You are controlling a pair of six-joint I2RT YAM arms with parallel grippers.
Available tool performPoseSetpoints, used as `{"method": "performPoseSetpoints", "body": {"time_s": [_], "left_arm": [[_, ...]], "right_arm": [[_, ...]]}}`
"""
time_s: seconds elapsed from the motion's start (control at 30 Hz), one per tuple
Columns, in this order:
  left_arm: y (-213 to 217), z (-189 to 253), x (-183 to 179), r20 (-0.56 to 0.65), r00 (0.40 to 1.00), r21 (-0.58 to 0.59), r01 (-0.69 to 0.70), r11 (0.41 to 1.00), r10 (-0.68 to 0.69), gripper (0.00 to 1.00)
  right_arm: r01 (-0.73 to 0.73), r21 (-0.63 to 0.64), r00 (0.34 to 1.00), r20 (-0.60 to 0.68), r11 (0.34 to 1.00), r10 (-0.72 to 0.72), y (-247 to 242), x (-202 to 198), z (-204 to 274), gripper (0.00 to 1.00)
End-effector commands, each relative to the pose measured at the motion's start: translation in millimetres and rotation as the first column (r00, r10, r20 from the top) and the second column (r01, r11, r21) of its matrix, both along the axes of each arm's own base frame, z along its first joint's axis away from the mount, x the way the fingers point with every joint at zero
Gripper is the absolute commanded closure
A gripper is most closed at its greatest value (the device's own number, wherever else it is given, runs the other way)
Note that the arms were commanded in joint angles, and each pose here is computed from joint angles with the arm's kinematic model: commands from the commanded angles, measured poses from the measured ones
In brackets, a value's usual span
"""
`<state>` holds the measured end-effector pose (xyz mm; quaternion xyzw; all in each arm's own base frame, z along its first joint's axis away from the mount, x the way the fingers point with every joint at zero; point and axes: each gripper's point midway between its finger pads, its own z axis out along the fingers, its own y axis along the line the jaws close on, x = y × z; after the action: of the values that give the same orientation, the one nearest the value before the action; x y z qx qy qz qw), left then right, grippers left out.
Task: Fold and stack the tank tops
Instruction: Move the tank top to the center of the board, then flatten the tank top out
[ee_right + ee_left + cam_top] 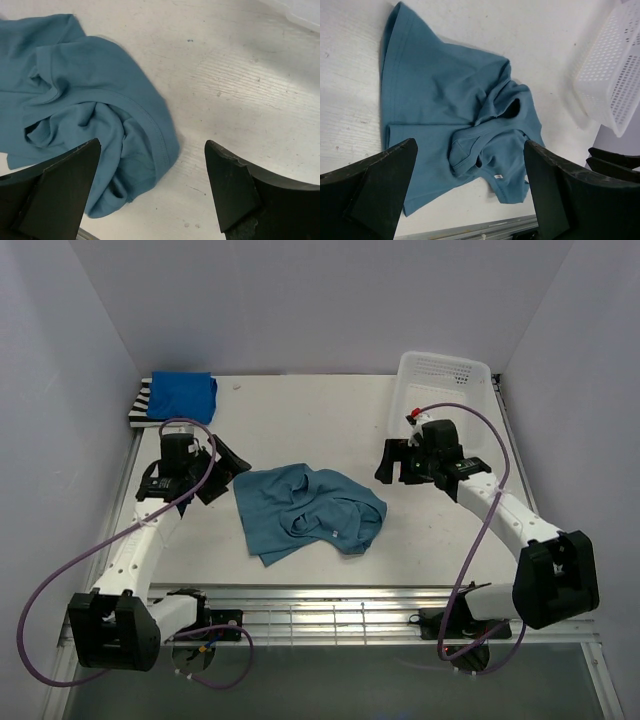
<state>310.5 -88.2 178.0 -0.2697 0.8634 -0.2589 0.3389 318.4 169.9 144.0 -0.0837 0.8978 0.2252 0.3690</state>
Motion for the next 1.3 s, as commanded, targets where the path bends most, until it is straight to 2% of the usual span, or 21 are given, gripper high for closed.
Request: {"method": "performPoseSetpoints", "body": {"time_s": [0.0, 0.1, 0.2, 0.33, 0.57, 0.73, 0.8, 0.9, 0.97, 1.03, 1.23, 1.27], "left_arm": [[-0.8, -19.2, -11.1, -0.065, 0.998, 0.001, 0.002, 1.000, -0.002, 0.02], [2.2, -31.9, -15.8, -0.094, 0.995, 0.012, -0.013, 1.000, 0.014, 0.02], [3.2, -46.5, -20.9, -0.136, 0.990, 0.017, -0.022, 1.000, 0.024, 0.02], [2.1, -69.8, -28.5, -0.212, 0.977, 0.013, -0.020, 1.000, 0.022, 0.02], [11.9, -88.8, -25.2, -0.268, 0.960, 0.068, -0.060, 0.996, 0.076, 0.02], [21.6, -96.4, -10.3, -0.285, 0.951, 0.125, -0.091, 0.988, 0.123, 0.02], [22.0, -97.7, -1.4, -0.292, 0.947, 0.128, -0.101, 0.987, 0.135, 0.02], [26.8, -95.7, 14.9, -0.270, 0.948, 0.148, -0.130, 0.980, 0.166, 0.02], [33.8, -95.3, 22.9, -0.250, 0.948, 0.183, -0.154, 0.971, 0.197, 0.02], [35.5, -95.7, 36.7, -0.230, 0.953, 0.194, -0.156, 0.969, 0.199, 0.02], [19.2, -113.8, 75.6, -0.210, 0.972, 0.147, -0.078, 0.986, 0.109, 0.02], [19.4, -111.6, 84.2, -0.196, 0.975, 0.150, -0.076, 0.986, 0.105, 0.02]], "right_arm": [[-0.010, 0.007, 0.996, 0.086, 1.000, 0.009, 10.0, 32.1, 30.3, 0.10], [-0.022, -0.017, 0.998, 0.054, 1.000, 0.023, 16.7, 52.8, 14.9, 0.10], [0.035, -0.094, 0.999, 0.019, 0.995, -0.033, 11.8, 80.3, -4.4, 0.10], [0.096, -0.136, 0.995, 0.002, 0.986, -0.096, 2.9, 113.9, -20.9, 0.10], [0.254, -0.116, 0.966, -0.012, 0.960, -0.257, -68.3, 162.0, -25.3, 0.10], [0.283, -0.136, 0.958, -0.015, 0.949, -0.288, -109.9, 188.2, -26.5, 0.10], [0.238, -0.121, 0.971, 0.000, 0.964, -0.239, -106.6, 192.6, -15.5, 0.10], [0.120, -0.091, 0.993, -0.010, 0.989, -0.122, -83.3, 171.4, -7.3, 0.10], [0.072, -0.072, 0.997, 0.035, 0.995, -0.069, -62.3, 151.7, 16.1, 0.10], [0.042, -0.067, 0.998, 0.058, 0.997, -0.038, -41.5, 118.9, 26.2, 0.10], [-0.083, -0.055, 0.990, 0.107, 0.995, 0.088, 39.8, 50.5, 45.6, 0.10], [-0.062, -0.059, 0.992, 0.103, 0.996, 0.068, 47.5, 47.5, 47.0, 0.10]]}}
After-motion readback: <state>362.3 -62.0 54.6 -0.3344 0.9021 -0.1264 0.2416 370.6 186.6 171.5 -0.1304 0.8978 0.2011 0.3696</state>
